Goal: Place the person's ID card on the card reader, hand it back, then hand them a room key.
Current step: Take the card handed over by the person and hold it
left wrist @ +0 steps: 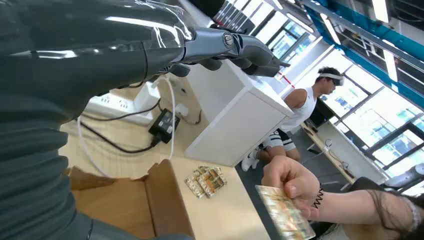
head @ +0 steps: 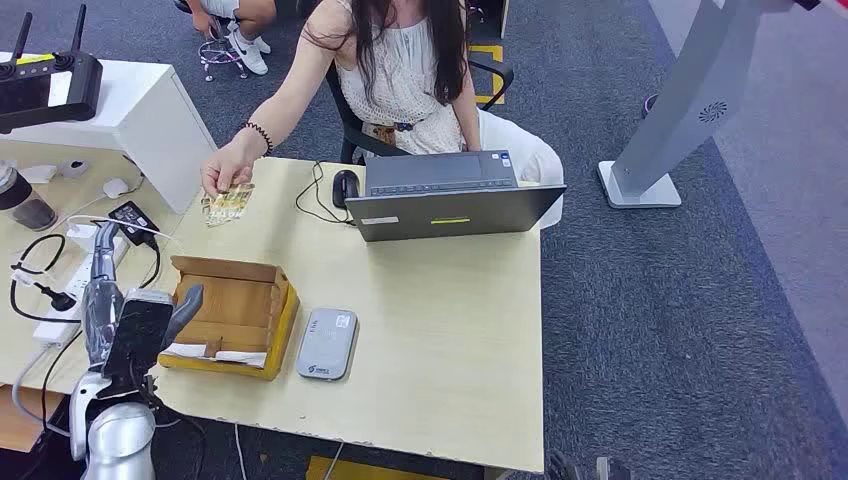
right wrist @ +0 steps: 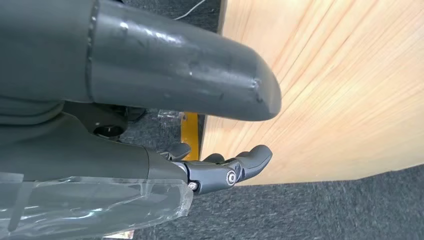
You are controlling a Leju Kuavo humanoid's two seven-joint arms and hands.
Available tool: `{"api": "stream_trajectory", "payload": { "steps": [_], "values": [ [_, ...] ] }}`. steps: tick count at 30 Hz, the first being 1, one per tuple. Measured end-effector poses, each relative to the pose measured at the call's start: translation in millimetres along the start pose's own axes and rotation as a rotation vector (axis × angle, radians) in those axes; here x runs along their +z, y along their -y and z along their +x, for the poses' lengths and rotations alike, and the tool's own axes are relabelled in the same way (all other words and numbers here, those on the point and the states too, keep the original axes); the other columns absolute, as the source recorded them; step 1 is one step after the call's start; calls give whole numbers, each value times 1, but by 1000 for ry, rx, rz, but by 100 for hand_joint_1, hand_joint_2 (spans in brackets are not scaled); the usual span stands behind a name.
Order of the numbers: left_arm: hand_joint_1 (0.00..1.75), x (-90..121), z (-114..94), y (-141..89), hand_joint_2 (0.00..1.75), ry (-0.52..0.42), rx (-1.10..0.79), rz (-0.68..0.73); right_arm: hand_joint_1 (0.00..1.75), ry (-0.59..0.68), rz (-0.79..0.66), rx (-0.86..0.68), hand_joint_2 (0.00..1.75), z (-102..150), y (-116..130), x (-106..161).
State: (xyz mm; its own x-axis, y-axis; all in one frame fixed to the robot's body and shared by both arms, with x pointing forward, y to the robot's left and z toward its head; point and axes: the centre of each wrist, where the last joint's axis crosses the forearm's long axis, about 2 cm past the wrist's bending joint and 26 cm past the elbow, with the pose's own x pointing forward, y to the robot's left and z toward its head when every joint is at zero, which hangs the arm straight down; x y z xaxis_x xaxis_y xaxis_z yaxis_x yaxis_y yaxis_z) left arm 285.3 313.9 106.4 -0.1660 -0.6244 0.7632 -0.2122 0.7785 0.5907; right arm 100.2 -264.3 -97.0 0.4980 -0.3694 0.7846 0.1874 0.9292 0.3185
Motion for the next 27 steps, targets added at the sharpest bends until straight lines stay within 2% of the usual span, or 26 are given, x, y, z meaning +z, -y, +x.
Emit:
{"api": "stream_trajectory", "payload": {
  "steps": [1, 2, 4, 18, 27],
  "values": [
    [0, -3, 1, 0, 175, 1, -14, -4, 0, -1, 2, 1, 58, 0, 0, 0],
    [0, -6, 2, 0, 175, 2, -28, -8, 0, -3, 4, 2, 87, 0, -1, 0],
    [0, -17, 5, 0, 175, 9, -87, -24, 0, -9, 11, 6, 175, 0, -3, -1],
    [0, -95, 31, -9, 175, 73, -544, -53, 0, -56, 39, 58, 175, 3, -19, -10],
    [0, -130, 41, -23, 175, 89, -835, -5, 0, -101, 39, 113, 175, 3, -23, -12]
  ]
}}
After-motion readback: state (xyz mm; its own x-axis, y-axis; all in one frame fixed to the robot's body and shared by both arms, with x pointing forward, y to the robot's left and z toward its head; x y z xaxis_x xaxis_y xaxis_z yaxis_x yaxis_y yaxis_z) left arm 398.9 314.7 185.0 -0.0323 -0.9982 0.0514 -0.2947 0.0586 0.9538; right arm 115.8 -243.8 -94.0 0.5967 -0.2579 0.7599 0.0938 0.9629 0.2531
